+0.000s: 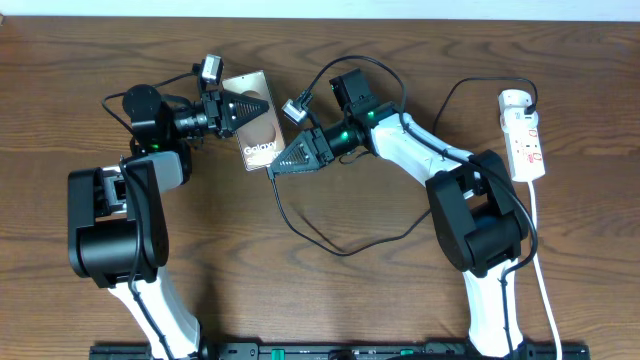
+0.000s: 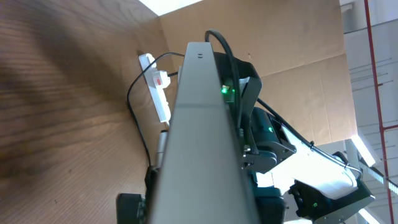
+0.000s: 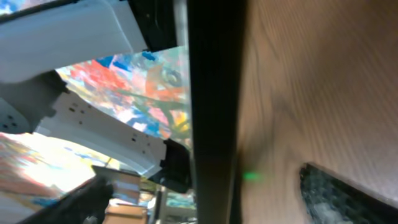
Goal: Plug charger to phone and switch on socket
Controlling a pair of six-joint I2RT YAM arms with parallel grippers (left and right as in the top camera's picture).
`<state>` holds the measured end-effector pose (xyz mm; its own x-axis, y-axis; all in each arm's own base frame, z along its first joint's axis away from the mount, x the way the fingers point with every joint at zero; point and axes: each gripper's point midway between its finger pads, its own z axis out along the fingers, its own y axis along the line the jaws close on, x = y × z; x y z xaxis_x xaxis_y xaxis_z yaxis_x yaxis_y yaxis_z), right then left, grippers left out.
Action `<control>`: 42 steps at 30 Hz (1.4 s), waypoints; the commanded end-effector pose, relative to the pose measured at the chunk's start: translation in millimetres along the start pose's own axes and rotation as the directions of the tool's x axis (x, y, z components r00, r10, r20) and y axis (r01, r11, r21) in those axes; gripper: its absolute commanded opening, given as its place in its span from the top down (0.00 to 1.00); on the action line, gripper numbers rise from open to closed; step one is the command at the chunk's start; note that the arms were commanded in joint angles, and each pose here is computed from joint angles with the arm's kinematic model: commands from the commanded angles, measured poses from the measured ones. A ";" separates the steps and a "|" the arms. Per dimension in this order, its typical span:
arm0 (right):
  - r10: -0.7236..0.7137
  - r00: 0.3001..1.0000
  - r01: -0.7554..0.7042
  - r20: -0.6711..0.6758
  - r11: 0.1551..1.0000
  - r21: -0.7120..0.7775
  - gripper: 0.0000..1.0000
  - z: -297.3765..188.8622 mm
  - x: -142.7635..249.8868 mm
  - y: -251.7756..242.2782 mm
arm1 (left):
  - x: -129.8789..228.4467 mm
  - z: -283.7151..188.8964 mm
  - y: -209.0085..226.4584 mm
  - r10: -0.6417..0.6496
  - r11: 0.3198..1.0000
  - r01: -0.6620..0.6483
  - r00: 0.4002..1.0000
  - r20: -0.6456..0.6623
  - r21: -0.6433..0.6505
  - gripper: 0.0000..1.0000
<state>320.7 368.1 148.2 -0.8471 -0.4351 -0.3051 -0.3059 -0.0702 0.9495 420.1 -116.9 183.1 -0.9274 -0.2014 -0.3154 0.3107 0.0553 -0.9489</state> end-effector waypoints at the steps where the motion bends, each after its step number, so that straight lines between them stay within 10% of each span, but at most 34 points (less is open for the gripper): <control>1: -0.013 1.000 0.013 -0.001 1.000 -0.017 0.01 -1.3 -2.8 2.4 | 1.9 0.8 -9.4 0.053 0.999 -0.052 0.998 -0.024 0.008 0.93; 42: 0.106 0.991 -0.121 0.078 0.965 0.231 0.01 -27.9 0.7 -45.2 | -8.4 -20.8 -6.3 0.025 1.000 -0.025 0.999 0.028 -0.012 0.93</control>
<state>334.9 353.2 111.7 -0.9042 -0.3866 -0.1817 -0.2638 0.1708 0.9493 424.8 -95.9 183.1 -0.9192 -0.2447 -0.3085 0.3010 0.0684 -0.9512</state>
